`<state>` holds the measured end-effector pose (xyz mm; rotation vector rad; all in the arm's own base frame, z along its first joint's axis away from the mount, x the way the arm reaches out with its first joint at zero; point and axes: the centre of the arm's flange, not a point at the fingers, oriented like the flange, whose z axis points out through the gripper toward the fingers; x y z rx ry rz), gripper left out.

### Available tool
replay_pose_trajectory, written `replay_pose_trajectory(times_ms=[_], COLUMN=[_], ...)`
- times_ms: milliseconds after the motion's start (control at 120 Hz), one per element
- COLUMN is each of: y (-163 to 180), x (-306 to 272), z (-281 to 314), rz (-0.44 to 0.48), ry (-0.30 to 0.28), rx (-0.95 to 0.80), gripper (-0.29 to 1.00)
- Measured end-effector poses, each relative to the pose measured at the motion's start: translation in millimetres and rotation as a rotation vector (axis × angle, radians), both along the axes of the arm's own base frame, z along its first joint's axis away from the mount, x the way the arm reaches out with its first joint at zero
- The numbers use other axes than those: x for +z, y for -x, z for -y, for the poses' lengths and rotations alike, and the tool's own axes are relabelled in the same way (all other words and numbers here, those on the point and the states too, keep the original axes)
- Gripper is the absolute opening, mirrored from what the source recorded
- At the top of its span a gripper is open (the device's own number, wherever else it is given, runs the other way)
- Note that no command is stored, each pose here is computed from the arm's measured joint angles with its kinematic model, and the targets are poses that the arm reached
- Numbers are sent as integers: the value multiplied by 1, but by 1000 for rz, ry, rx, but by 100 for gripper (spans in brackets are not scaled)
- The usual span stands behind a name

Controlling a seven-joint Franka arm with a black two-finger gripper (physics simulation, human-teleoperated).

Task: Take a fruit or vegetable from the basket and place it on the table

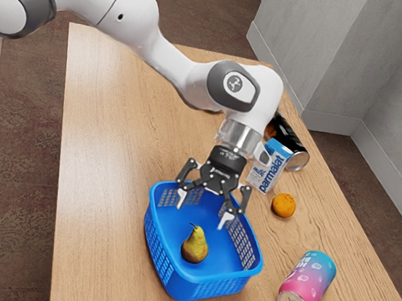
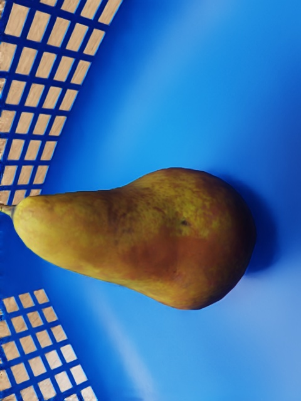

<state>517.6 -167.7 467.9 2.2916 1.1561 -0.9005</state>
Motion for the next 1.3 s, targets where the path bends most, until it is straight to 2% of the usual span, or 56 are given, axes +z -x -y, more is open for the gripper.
replay_pose_trajectory(times_ms=[200, 450, 950, 1300], y=[3, 4, 6, 0], x=[-23, -44, -74, -86], z=[21, 16, 13, 4], rz=[-33, -56, -33, 22], ry=[31, 49, 34, 5], rx=[-15, 19, 57, 66], gripper=[70, 70, 70, 70])
